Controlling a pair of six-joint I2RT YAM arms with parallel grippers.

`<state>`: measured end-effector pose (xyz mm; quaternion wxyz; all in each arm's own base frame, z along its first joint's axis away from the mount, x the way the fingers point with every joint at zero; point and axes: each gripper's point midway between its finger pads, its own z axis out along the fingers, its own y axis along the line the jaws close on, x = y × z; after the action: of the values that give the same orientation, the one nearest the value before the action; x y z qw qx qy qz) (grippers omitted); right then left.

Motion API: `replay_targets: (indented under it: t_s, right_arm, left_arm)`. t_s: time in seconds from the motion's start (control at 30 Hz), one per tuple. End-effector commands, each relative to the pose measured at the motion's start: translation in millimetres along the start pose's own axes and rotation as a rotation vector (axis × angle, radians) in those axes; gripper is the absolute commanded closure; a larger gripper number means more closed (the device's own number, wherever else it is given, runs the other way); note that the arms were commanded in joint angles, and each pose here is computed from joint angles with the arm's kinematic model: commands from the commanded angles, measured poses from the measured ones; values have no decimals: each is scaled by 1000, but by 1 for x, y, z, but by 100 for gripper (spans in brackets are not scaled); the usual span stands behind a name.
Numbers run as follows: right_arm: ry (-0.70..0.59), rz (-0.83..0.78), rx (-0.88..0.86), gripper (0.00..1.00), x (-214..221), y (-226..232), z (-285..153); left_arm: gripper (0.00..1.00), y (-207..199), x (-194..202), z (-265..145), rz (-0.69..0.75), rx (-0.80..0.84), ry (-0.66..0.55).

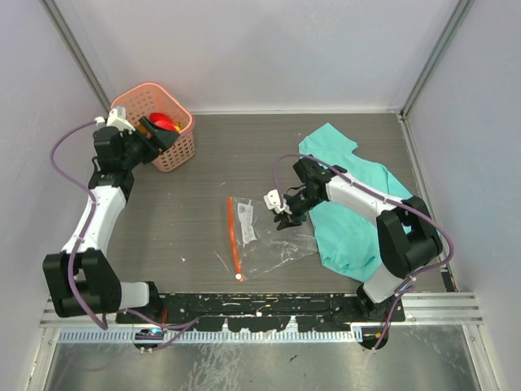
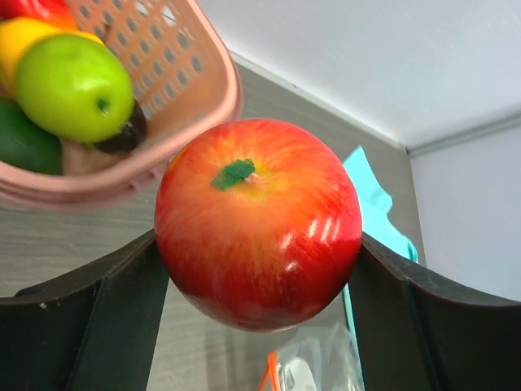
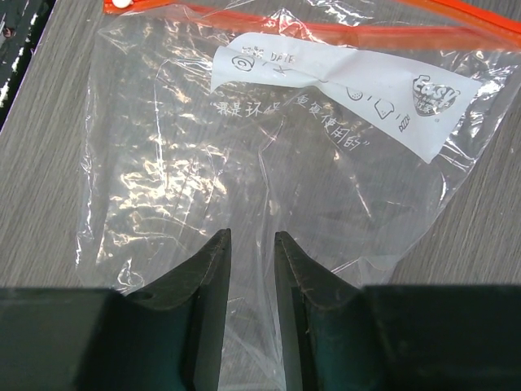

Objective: Open the zip-top bag and remove the fake food
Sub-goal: Place the fake fruit in the bin.

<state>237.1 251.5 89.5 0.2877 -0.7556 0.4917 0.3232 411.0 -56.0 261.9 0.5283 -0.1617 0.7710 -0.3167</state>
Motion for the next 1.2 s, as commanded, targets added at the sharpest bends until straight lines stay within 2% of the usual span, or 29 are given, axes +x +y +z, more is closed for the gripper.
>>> replay_targets:
  t_s: [0.0,0.2,0.47,0.97,1.1,1.17]
  right_arm:
    - [-26,-64,41,66,-15,-7,-10]
    - [-28,-68,44,66,-16,-7,-11]
    - [-28,-70,45,66,-16,-6,-11]
    - [-31,-81,52,66,-18,-7,-13]
    - [-32,-84,55,66,-19,-7,-13]
    - [-31,-83,55,66,-19,-7,-13]
  left_arm:
    - [80,3,-54,16,-23,-37,-128]
    - [80,29,-71,31,-57,-196,-129]
    - [81,58,-86,31,-89,-398,-150]
    - [78,75,-101,46,-173,-554,-116]
    - [72,76,-104,52,-185,-569,-98]
    - [61,76,-105,55,-183,-569,-92]
